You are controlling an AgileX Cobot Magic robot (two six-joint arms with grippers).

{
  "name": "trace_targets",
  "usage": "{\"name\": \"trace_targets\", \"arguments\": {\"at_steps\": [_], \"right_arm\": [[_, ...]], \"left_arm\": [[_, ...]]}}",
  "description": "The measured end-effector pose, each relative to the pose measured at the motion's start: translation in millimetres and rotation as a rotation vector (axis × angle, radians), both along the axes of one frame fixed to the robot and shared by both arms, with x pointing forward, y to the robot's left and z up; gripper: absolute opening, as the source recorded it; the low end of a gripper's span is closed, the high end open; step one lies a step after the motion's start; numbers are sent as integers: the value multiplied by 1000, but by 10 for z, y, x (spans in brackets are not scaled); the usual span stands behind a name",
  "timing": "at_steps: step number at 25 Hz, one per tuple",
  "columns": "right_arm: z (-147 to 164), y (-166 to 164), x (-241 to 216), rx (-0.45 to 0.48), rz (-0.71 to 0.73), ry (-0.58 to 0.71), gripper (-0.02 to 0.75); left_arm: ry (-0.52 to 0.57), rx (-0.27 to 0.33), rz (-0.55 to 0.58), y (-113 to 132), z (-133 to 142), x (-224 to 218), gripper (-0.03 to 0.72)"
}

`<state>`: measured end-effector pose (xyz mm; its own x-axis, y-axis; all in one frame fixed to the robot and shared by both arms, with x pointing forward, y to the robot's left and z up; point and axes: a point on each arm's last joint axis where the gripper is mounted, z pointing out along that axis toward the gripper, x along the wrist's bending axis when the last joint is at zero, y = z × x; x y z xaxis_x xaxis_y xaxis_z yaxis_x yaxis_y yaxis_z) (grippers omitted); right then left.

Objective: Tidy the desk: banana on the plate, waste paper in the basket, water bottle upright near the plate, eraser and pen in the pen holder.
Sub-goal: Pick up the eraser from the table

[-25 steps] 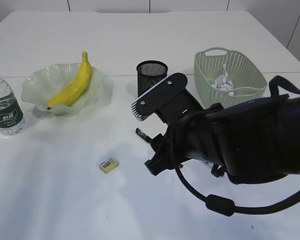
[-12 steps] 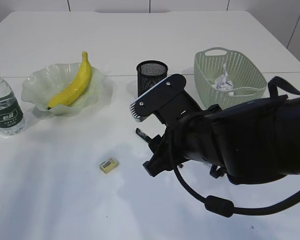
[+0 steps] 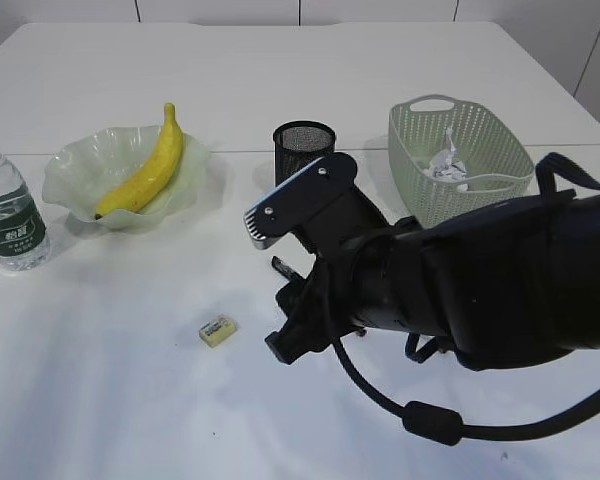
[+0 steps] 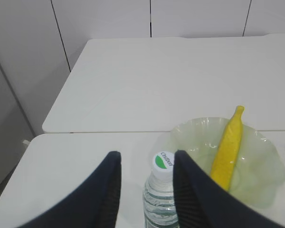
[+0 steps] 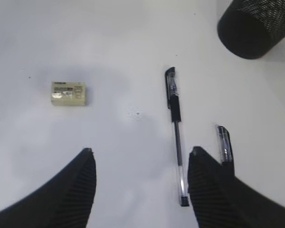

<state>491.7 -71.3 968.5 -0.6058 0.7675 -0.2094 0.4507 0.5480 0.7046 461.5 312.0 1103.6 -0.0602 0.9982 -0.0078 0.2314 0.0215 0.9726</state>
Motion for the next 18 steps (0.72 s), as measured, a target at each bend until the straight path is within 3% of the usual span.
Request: {"name": "trace_targets", "arguments": {"at_steps": [18], "right_arm": [[3,32,-15,0,54,-4,461]], "left_arm": [[0,2,0,0,0,0,254]]}}
